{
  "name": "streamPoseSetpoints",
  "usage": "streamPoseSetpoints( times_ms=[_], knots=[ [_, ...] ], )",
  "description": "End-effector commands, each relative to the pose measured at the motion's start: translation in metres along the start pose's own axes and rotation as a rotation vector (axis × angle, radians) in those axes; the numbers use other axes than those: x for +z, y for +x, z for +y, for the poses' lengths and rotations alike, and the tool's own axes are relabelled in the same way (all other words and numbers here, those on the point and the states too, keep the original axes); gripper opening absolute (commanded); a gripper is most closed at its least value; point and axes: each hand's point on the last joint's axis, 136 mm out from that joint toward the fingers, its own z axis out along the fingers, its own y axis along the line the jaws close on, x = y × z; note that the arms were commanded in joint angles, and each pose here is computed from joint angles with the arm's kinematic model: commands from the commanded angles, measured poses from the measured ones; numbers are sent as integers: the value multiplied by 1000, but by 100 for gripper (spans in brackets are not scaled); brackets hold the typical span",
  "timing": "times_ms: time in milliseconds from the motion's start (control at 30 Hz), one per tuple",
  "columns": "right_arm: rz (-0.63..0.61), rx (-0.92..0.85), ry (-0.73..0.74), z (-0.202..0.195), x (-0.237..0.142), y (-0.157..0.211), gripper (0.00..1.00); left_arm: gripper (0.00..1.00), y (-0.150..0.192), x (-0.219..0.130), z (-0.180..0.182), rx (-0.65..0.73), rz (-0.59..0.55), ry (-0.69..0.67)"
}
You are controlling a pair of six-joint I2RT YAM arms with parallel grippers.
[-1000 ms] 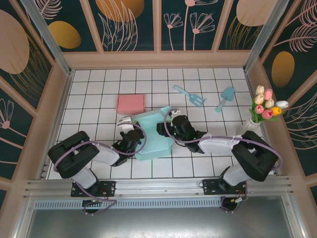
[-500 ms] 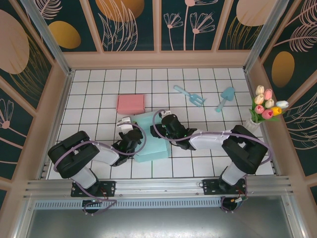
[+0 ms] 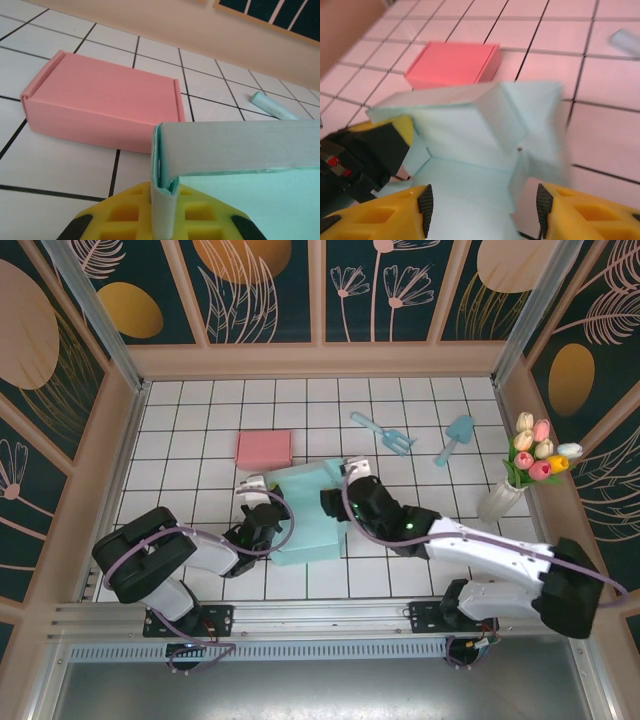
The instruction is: Fold the paper box
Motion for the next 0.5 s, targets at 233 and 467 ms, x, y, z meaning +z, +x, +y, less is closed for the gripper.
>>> streamPoseSetpoints(
  times_ms=[233, 467],
  knots=[
    [-18, -1, 131, -58, -23, 21, 59, 0, -20, -17, -21, -10, -63, 168],
    [-16, -67, -53, -33, -25, 23, 54, 0, -21, -25, -31, 2, -72, 256]
  ],
)
